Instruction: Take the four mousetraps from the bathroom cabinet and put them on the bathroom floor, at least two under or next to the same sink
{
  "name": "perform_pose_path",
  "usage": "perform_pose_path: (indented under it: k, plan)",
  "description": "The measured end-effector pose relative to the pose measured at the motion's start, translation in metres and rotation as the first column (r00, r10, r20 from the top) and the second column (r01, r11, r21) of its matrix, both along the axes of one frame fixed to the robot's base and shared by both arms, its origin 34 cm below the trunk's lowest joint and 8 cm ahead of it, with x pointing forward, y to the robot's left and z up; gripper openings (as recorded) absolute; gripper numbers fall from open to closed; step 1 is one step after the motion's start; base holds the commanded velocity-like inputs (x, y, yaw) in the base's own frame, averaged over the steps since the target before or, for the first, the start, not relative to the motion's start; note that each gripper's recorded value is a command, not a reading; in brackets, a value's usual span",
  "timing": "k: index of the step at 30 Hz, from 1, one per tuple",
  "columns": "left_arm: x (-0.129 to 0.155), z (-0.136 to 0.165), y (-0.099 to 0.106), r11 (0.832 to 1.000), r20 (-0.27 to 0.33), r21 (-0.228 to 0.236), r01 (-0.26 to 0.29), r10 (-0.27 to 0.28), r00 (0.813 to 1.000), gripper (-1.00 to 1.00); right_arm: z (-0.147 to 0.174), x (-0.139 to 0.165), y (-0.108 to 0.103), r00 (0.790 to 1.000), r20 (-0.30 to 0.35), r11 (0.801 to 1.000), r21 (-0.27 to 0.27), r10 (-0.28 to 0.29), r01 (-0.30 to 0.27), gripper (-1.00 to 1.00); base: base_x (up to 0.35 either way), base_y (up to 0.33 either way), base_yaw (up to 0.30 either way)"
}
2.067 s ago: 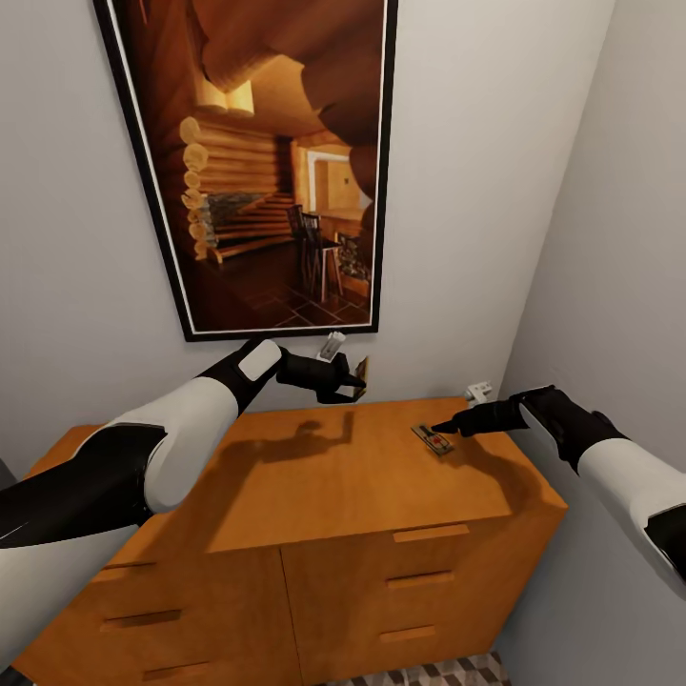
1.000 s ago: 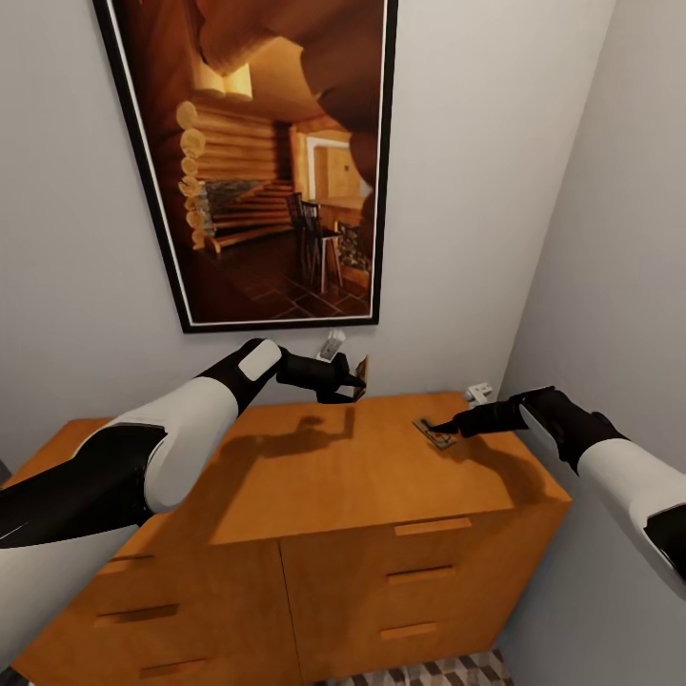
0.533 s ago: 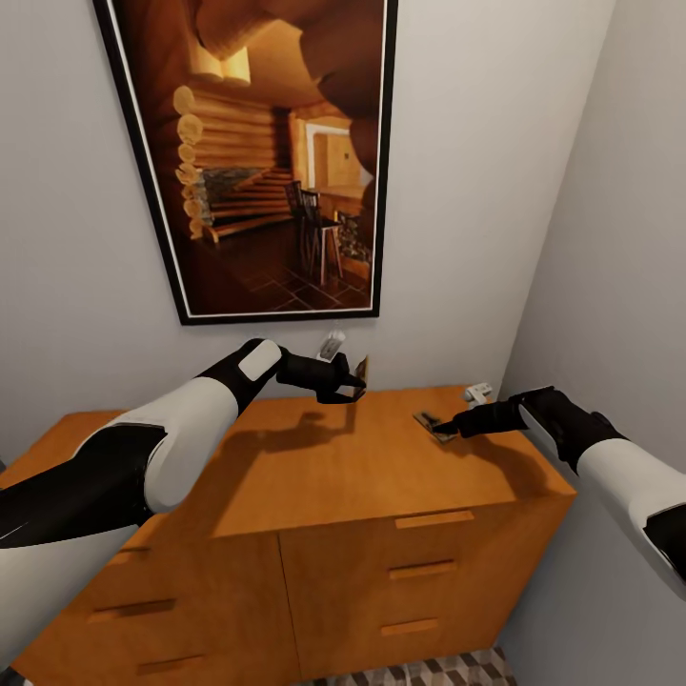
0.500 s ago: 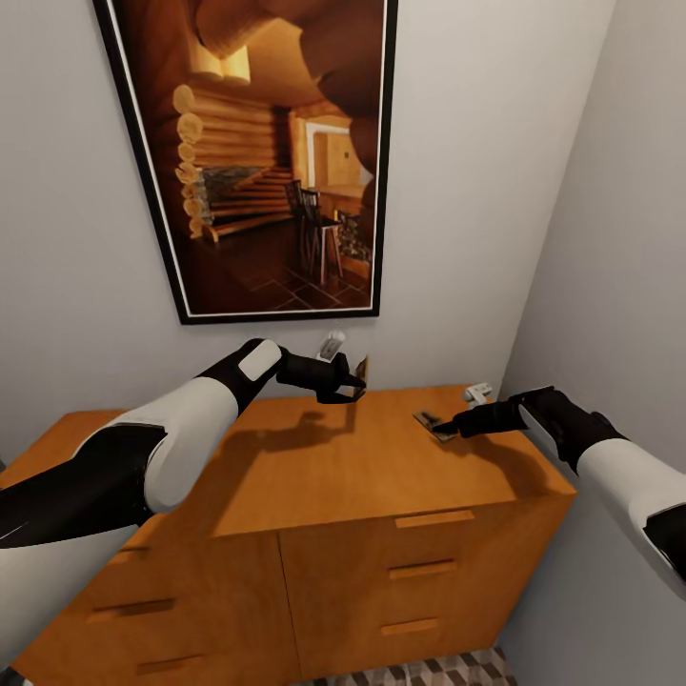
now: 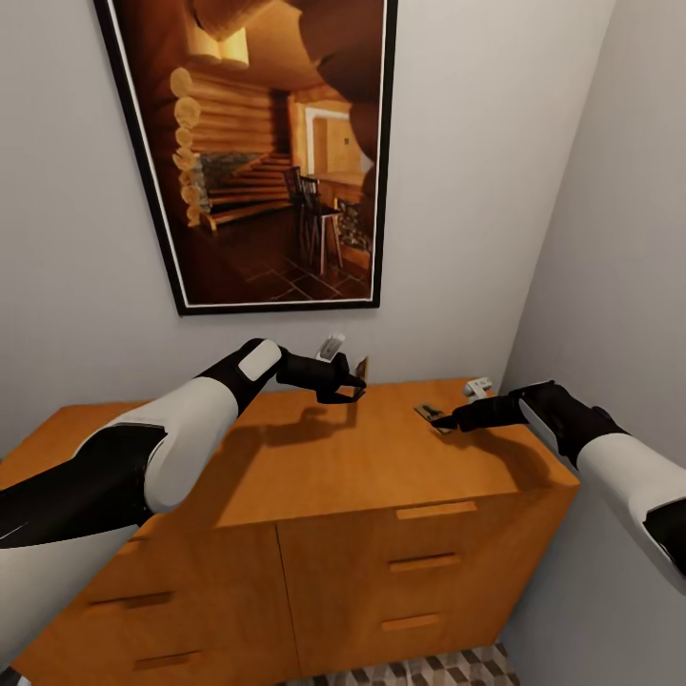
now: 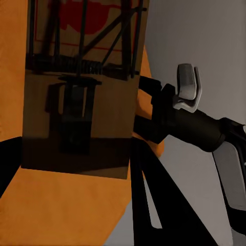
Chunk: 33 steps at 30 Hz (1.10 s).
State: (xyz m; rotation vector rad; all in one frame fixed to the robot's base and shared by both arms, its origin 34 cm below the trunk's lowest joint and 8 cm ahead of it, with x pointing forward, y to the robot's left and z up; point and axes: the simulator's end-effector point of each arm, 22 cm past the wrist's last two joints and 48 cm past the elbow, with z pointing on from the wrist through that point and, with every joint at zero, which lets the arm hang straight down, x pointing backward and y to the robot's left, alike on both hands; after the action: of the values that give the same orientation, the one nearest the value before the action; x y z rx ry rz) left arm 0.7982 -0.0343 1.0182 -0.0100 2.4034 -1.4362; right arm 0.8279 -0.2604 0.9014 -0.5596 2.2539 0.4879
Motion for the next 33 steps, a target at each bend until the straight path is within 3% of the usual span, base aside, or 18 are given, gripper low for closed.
perform_pose_path:
  k: [21, 22, 33]
  plan:
    - [0.0000, -0.0014, -0.0001, 1.000, 0.000, -0.002, 0.000, 0.000, 1.000, -1.00, -0.0011, 0.0009, -0.0004, 1.000, 0.004, 1.000, -0.028, 0.012, -0.011, 1.00, 0.000, 0.000, 0.000]
    - [0.0000, -0.0014, -0.0001, 1.000, 0.000, -0.002, 0.000, 0.000, 1.000, -1.00, -0.0013, 0.0008, -0.0004, 1.000, 0.004, 0.999, -0.033, 0.014, -0.014, -1.00, 0.000, 0.000, 0.000]
    - [-0.0001, -0.0014, -0.0002, 1.000, 0.000, -0.002, 0.000, 0.000, 1.000, -1.00, -0.0024, 0.0002, -0.0004, 1.000, 0.000, 0.997, -0.067, 0.031, -0.031, -1.00, 0.000, 0.000, 0.000]
